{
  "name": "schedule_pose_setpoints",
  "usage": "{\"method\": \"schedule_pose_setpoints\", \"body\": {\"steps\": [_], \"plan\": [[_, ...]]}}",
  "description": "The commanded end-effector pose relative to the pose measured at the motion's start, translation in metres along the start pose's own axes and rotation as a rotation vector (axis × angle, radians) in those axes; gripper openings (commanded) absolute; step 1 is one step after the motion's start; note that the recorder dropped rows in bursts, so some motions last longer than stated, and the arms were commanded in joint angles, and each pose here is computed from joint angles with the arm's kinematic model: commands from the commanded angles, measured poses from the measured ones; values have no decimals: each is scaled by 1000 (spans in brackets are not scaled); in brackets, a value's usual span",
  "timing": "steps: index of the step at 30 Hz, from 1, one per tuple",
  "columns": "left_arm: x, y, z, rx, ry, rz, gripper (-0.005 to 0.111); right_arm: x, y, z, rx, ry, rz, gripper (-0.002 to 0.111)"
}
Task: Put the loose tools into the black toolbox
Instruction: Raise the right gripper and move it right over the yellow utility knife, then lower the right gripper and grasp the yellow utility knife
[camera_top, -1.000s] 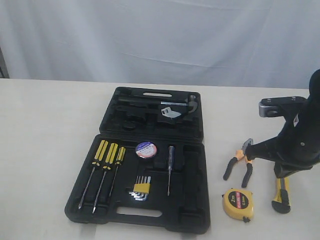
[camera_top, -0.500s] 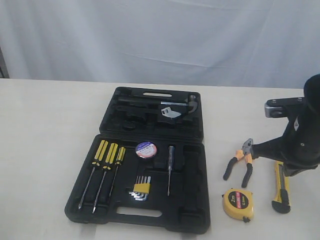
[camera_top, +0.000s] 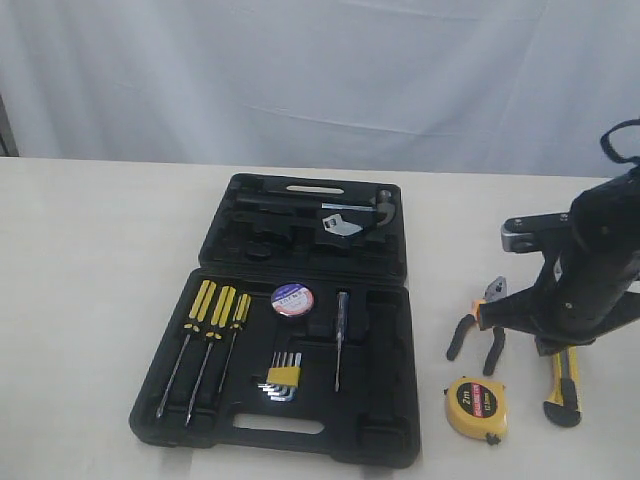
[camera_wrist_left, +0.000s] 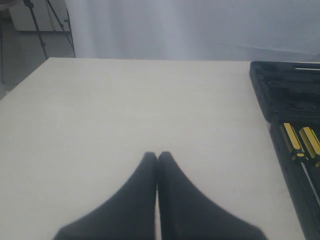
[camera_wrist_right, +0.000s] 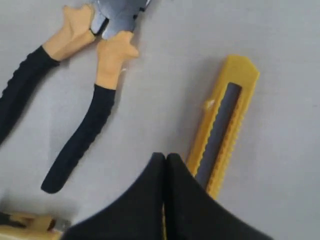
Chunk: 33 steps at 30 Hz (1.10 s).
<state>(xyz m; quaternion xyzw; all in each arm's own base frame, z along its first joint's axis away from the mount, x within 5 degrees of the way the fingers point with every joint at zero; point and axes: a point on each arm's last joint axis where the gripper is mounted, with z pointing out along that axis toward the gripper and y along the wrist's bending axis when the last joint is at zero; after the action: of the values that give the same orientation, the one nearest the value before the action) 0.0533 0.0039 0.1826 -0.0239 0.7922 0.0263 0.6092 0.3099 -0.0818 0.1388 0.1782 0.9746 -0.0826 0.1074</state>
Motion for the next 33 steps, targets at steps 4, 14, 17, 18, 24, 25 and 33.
{"method": "schedule_pose_setpoints", "body": {"steps": [4, 14, 17, 18, 24, 25, 33], "plan": [[0, 0, 0, 5, -4, -5, 0, -1, 1, 22, 9, 9, -7, -1], [0, 0, 0, 5, -4, -5, 0, 5, -20, 19, 241, 64, 50, -1], [0, 0, 0, 5, -4, -5, 0, 6, -20, 19, 248, 76, 55, -1], [0, 0, 0, 5, -4, -5, 0, 6, -20, 19, 250, 80, 54, -1], [0, 0, 0, 5, -4, -5, 0, 12, -24, 17, 297, 139, 58, -1], [0, 0, 0, 5, -4, -5, 0, 12, -25, 16, 304, 149, 60, -1], [0, 0, 0, 5, -4, -5, 0, 27, -29, 1, 308, 193, 77, -1]]}}
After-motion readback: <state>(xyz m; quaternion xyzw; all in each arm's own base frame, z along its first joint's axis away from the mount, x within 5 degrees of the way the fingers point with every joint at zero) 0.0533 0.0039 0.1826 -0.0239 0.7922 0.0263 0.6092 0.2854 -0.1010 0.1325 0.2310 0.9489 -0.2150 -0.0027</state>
